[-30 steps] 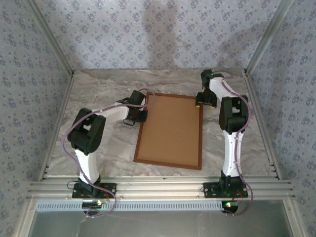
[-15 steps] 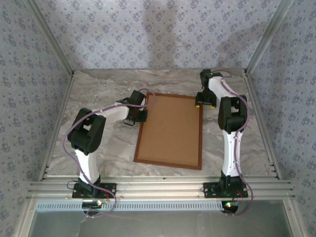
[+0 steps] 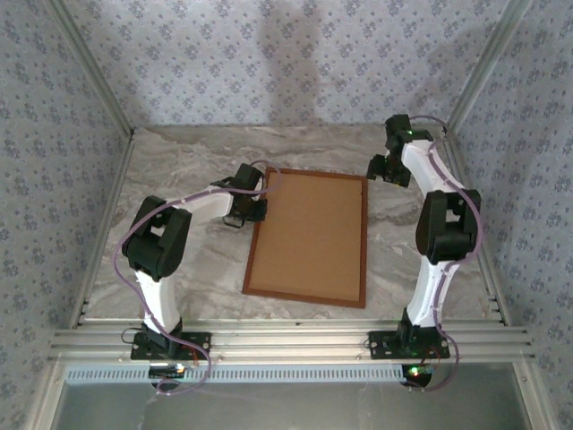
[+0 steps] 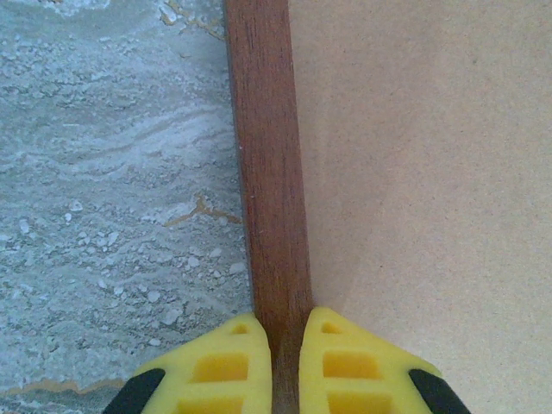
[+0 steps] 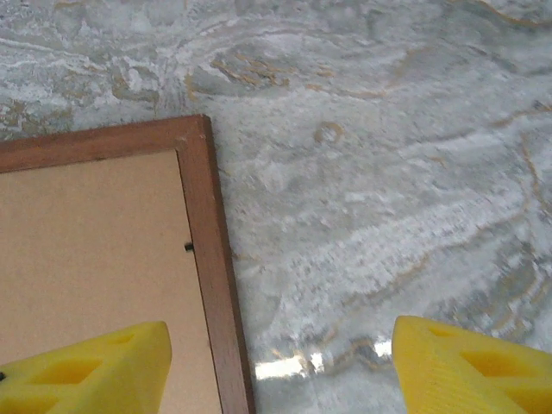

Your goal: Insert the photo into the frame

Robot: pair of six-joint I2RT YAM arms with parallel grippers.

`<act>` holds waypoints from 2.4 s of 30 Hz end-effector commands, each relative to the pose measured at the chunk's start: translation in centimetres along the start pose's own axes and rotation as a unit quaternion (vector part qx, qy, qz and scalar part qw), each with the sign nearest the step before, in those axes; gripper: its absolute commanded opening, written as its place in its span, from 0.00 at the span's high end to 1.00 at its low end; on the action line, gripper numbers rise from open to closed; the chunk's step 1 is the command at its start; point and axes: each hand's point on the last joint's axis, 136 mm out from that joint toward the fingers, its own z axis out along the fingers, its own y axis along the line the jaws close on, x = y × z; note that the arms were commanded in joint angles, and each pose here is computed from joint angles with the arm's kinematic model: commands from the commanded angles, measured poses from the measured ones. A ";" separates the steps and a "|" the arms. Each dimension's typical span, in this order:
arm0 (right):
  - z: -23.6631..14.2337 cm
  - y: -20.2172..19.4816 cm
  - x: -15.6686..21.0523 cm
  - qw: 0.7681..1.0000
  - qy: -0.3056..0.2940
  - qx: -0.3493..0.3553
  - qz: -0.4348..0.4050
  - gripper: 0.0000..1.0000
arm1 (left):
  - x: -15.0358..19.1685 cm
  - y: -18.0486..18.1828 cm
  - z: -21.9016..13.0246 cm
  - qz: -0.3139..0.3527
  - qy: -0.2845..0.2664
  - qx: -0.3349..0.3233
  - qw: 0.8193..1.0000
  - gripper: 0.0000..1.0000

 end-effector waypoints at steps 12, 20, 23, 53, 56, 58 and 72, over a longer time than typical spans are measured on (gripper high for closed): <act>-0.4 -0.9 13.1 0.997 0.075 -0.031 0.015 0.29 | 5.1 3.1 1.0 -0.008 0.091 -0.055 0.994 0.95; -0.2 -0.4 21.1 0.990 0.139 -0.011 -0.027 0.28 | 5.0 3.2 1.0 -0.015 0.090 -0.057 0.994 0.96; -0.5 -0.4 22.8 0.990 0.137 -0.006 -0.032 0.27 | 5.0 3.2 1.0 -0.015 0.090 -0.060 0.994 0.95; 0.6 -0.6 26.7 0.986 0.165 -0.029 -0.005 0.31 | 5.4 3.3 1.2 -0.017 0.094 -0.064 0.993 0.95; 0.8 -0.2 27.0 0.985 0.171 -0.031 -0.006 0.31 | 5.5 3.4 1.2 -0.017 0.095 -0.064 0.993 0.95; 0.9 -0.2 27.4 0.984 0.176 -0.030 -0.007 0.31 | 5.5 3.4 1.2 -0.018 0.095 -0.065 0.993 0.95; -1.6 -1.6 25.8 0.988 0.154 0.001 -0.007 0.31 | 5.6 3.5 1.3 -0.018 0.096 -0.066 0.993 0.95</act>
